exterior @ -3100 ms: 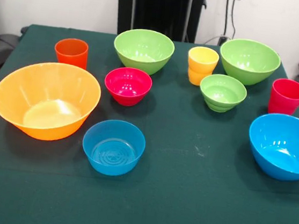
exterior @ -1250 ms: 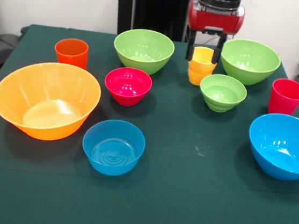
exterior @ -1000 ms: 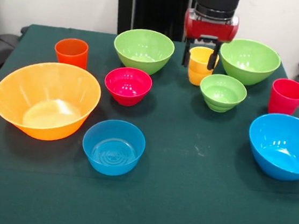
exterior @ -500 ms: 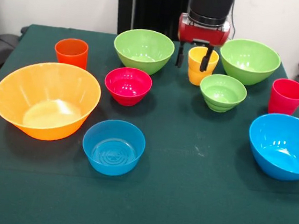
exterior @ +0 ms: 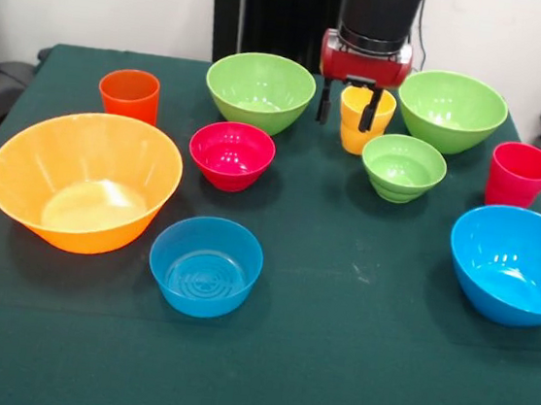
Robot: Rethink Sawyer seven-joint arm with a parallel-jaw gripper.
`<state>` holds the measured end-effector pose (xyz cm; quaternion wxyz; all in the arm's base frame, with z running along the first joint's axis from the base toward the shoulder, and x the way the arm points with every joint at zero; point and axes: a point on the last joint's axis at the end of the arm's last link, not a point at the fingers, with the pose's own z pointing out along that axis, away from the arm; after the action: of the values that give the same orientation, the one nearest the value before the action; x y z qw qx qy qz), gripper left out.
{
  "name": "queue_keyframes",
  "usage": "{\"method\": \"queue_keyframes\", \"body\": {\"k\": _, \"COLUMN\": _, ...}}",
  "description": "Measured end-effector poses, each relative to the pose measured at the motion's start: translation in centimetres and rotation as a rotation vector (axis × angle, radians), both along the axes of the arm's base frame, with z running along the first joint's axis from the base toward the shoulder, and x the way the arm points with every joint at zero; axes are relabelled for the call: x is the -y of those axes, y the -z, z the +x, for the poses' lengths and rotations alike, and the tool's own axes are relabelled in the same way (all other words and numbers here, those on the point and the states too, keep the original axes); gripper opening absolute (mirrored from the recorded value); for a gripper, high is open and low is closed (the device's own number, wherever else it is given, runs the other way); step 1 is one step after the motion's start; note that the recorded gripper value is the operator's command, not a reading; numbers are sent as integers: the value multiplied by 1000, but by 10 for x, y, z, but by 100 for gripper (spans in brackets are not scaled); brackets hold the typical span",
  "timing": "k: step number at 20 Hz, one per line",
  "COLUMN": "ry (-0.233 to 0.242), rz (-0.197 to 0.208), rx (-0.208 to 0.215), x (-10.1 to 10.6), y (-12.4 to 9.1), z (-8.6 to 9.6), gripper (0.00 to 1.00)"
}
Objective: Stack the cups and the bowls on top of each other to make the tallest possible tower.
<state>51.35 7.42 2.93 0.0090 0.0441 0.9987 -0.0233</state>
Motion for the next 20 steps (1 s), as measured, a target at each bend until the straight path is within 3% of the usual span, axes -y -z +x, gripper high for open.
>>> {"method": "queue_keyframes", "body": {"k": 20, "ry": -2, "rz": -2, "rx": 10, "x": -1, "y": -4, "z": 3, "gripper": 100}}
